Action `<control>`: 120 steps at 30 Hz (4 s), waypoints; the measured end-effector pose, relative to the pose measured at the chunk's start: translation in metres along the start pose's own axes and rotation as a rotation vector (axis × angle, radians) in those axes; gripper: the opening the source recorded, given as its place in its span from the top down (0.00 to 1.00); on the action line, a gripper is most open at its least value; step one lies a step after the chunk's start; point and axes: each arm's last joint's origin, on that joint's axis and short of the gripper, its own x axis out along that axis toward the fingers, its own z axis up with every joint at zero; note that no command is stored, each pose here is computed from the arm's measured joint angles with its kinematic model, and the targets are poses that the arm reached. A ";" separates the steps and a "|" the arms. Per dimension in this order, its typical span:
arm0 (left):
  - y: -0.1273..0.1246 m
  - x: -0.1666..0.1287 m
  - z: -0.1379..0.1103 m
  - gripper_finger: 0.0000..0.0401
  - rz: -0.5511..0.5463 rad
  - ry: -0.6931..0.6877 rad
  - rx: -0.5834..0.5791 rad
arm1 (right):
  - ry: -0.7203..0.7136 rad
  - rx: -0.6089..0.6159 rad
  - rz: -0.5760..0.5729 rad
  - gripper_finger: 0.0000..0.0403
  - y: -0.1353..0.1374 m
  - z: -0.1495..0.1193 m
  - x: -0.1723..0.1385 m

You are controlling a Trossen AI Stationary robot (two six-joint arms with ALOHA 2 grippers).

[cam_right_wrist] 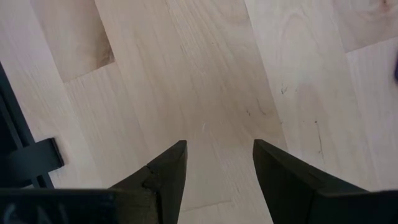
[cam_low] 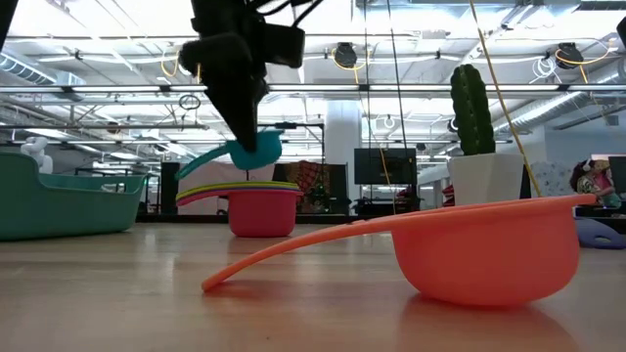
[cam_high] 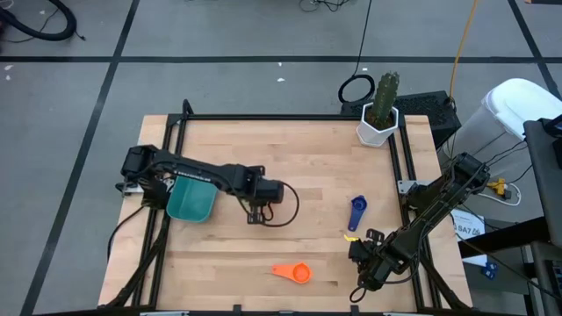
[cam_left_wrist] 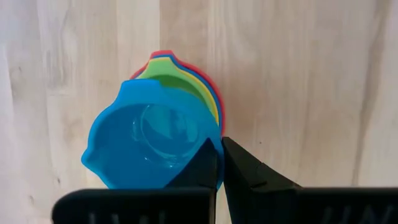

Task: Nest measuring cups in basket
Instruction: Stack the light blue measuring cup into the green measuring cup, then stack the orange measuring cup into the light blue measuring cup

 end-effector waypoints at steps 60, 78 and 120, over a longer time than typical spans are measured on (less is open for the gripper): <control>-0.216 0.010 0.017 0.58 -0.361 -0.448 0.110 | -0.065 0.041 0.046 0.56 0.005 0.005 0.000; -0.218 0.059 0.028 0.58 -0.232 -0.501 0.204 | 0.001 0.128 -0.130 0.56 -0.027 0.028 -0.002; -0.202 0.085 0.023 0.95 -0.105 -0.360 0.251 | -0.066 -0.091 -0.399 0.56 -0.096 0.050 -0.059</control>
